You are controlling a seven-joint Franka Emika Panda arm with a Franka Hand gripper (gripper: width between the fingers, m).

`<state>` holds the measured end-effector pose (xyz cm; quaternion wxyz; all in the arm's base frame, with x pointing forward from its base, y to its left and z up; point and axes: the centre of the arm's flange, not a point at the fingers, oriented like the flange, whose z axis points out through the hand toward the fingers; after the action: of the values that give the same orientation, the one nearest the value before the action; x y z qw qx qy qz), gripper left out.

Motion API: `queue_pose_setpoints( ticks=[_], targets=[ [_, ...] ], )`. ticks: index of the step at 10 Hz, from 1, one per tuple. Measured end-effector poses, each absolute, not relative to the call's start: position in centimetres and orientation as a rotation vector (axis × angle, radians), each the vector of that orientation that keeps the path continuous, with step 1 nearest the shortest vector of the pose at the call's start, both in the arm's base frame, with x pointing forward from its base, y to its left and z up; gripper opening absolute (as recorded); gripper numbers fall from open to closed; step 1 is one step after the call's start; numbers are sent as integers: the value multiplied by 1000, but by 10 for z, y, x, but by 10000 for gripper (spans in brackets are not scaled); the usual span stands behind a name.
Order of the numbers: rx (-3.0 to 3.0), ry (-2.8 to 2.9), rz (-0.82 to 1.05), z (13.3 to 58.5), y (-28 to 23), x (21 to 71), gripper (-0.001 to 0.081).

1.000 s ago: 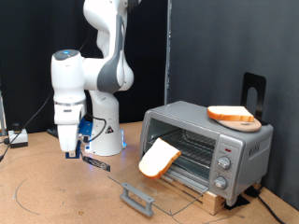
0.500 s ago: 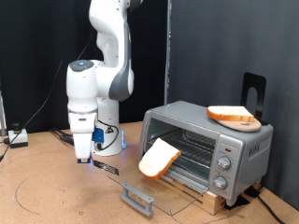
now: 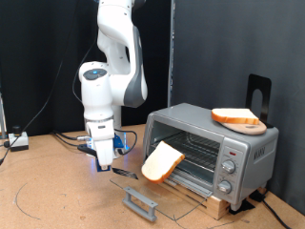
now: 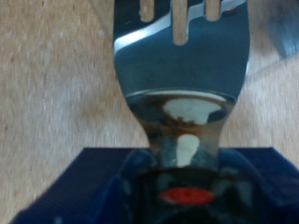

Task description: Make a piece of toast with the oven

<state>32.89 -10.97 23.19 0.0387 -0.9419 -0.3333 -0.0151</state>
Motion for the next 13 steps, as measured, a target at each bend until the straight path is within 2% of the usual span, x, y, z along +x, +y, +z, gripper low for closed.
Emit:
queue_pose_setpoints(
  ticks=[8, 13],
  targets=[
    [-2624, -1087, -261, 203, -82, 325, 396],
    [-2538, -1128, -392, 259, -87, 346, 396]
  ],
)
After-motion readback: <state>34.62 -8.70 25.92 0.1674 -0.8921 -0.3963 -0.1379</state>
